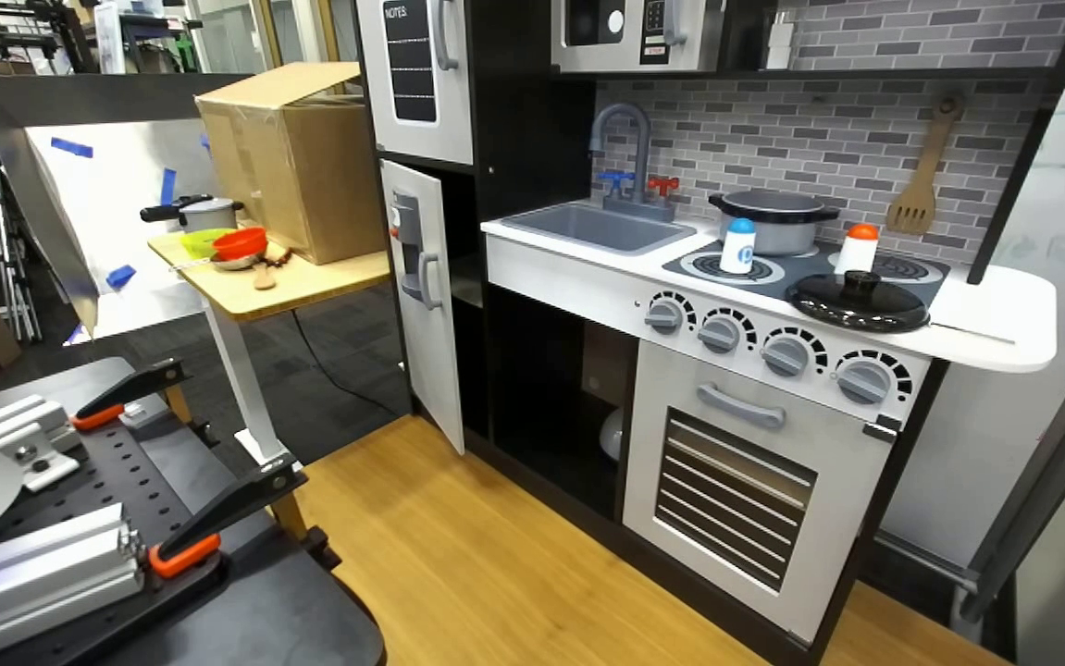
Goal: Close the microwave door
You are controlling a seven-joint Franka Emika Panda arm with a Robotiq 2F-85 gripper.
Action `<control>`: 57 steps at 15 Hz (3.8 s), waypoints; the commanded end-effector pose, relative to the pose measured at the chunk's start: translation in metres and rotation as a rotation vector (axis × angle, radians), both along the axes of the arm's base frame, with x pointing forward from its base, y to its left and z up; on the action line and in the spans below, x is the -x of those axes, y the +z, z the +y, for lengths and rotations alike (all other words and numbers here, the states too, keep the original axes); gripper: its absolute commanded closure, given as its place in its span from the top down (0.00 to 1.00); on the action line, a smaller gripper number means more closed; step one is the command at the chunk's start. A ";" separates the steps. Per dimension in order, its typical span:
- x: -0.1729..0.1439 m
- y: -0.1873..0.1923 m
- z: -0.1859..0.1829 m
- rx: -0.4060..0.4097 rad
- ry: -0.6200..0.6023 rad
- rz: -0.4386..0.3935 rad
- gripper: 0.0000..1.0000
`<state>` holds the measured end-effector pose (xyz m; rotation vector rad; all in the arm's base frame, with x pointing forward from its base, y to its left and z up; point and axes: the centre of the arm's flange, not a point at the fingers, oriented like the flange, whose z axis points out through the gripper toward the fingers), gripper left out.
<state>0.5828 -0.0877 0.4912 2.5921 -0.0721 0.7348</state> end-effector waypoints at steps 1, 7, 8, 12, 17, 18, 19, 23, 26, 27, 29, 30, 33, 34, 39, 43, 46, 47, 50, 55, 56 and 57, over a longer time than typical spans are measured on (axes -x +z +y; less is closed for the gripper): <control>0.000 0.000 0.000 0.000 0.000 0.000 1.00; -0.024 -0.013 -0.003 -0.093 0.025 -0.093 1.00; -0.033 -0.016 -0.002 -0.125 0.023 -0.117 1.00; -0.069 -0.034 -0.007 -0.174 0.037 -0.193 1.00; -0.078 -0.035 -0.019 -0.170 0.035 -0.246 1.00; -0.077 -0.035 -0.018 -0.173 0.031 -0.249 1.00; -0.076 -0.035 -0.017 -0.175 0.030 -0.252 1.00; -0.072 -0.034 -0.015 -0.185 0.023 -0.256 1.00; -0.065 -0.031 -0.015 -0.179 0.041 -0.242 1.00; -0.065 -0.040 -0.009 -0.193 -0.003 -0.209 1.00; -0.065 -0.040 -0.009 -0.194 -0.005 -0.206 1.00; -0.065 -0.040 -0.009 -0.194 -0.005 -0.206 1.00; -0.065 -0.040 -0.009 -0.194 -0.005 -0.206 1.00; -0.065 -0.040 -0.009 -0.194 -0.005 -0.206 1.00; -0.065 -0.041 -0.009 -0.194 -0.005 -0.206 1.00; -0.065 -0.041 -0.009 -0.194 -0.005 -0.206 1.00; -0.065 -0.038 -0.004 -0.187 -0.004 -0.207 1.00; -0.065 -0.036 0.000 -0.194 0.002 -0.201 1.00; -0.066 -0.036 0.012 -0.195 0.018 -0.193 1.00; -0.060 -0.035 0.035 -0.195 0.057 -0.162 1.00; -0.057 -0.035 0.034 -0.188 0.057 -0.156 1.00; -0.050 -0.034 0.030 -0.176 0.052 -0.151 1.00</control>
